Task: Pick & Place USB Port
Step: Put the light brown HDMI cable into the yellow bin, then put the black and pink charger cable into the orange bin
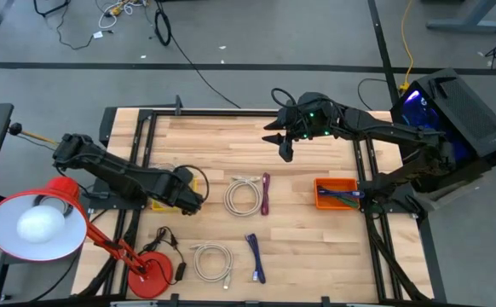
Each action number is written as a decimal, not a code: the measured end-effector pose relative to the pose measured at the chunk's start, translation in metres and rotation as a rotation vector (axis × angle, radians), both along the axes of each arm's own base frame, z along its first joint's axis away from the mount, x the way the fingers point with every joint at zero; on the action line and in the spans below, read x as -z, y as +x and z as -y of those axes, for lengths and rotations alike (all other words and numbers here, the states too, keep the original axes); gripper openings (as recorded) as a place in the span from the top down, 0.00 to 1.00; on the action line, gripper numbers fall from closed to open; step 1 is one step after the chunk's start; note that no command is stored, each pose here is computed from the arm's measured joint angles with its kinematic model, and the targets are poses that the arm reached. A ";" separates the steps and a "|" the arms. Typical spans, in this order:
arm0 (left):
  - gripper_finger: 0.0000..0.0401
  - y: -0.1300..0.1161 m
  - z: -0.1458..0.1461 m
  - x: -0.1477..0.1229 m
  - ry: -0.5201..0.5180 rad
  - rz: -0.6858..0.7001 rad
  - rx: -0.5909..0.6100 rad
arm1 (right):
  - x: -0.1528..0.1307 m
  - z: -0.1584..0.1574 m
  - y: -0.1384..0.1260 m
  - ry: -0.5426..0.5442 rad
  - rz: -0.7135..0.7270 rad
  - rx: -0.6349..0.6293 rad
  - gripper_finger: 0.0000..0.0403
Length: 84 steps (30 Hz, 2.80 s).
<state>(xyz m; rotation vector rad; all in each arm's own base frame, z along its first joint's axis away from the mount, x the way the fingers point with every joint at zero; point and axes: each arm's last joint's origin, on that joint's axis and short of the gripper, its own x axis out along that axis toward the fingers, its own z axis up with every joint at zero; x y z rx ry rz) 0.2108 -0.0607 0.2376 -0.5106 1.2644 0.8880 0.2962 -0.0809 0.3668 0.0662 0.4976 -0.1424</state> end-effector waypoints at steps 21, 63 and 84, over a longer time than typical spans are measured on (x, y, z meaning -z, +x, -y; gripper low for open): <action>0.95 0.002 -0.002 0.021 -0.115 0.005 0.015 | 0.000 0.000 0.000 0.022 0.008 0.012 0.58; 0.58 -0.028 -0.017 -0.074 -0.191 0.450 0.013 | -0.001 0.000 0.000 -0.002 0.010 0.000 0.58; 0.58 -0.033 -0.032 -0.180 0.382 0.834 0.269 | 0.152 -0.059 -0.013 0.587 -0.237 0.192 0.58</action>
